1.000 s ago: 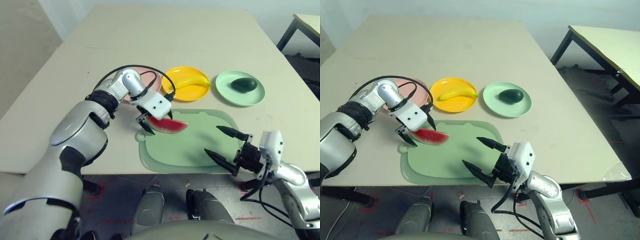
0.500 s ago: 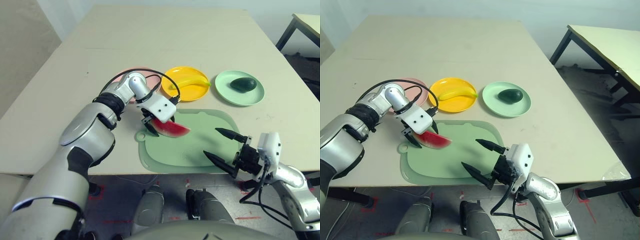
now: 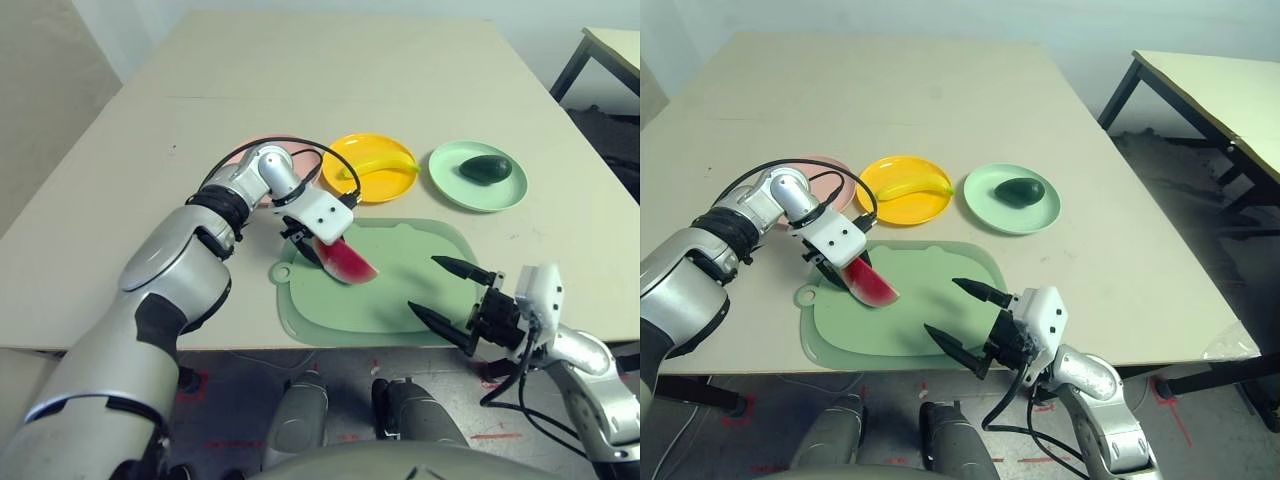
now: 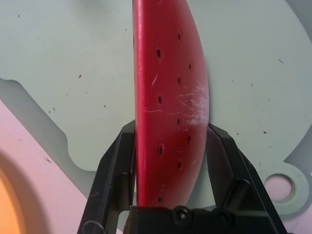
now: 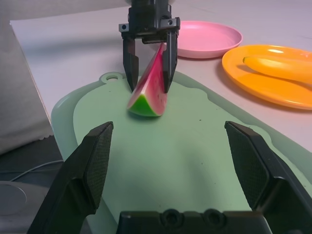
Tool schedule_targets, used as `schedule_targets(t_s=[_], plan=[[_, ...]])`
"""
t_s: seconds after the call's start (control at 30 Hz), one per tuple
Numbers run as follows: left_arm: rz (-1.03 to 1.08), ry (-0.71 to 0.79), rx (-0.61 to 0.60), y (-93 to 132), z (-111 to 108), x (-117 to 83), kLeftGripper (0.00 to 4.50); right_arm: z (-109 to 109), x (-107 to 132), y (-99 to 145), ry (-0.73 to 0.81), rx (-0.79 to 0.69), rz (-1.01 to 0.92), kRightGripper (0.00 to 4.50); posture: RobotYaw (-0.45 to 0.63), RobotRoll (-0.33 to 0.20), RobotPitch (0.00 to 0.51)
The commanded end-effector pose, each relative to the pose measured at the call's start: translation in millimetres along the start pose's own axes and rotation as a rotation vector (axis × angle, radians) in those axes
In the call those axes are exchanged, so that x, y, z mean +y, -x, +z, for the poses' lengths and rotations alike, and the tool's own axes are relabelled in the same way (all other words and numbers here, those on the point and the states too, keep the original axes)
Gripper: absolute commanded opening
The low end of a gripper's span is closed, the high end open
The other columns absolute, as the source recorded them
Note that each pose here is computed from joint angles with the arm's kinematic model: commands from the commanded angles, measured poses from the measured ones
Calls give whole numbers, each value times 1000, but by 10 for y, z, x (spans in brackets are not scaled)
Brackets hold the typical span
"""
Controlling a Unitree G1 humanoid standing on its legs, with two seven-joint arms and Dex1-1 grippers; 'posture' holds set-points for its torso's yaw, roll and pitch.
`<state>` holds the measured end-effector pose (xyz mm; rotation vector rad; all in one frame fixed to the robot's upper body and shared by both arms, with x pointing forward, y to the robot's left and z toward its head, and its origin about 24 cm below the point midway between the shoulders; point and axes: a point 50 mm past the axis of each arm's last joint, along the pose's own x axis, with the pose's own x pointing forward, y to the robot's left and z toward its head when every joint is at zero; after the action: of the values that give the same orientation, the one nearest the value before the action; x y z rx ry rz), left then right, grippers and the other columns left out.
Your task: Place the fruits into color-matched plates.
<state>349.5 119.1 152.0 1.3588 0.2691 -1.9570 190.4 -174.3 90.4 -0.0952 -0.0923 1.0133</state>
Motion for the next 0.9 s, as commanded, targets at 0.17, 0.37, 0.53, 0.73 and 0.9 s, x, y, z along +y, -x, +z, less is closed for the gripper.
schedule_targets(t_s=[0.17, 0.37, 0.53, 0.73, 0.9], plan=[[141, 57, 45, 488, -17, 37, 2177, 139, 44, -59, -65, -84, 4, 4500, 96, 0, 105], [251, 197, 137, 886, -162, -117, 2177, 315, 121, -170, -139, -182, -16, 4500, 109, 0, 115], [387, 350, 272, 1011, -382, -281, 2177, 440, 163, -228, -163, -212, -16, 4500, 110, 0, 119], [615, 495, 475, 989, -673, -389, 2177, 514, 176, -266, -164, -221, -22, 4500, 108, 0, 125], [716, 584, 546, 876, -813, -425, 2177, 543, 204, -257, -138, -205, 7, 4500, 103, 0, 127]])
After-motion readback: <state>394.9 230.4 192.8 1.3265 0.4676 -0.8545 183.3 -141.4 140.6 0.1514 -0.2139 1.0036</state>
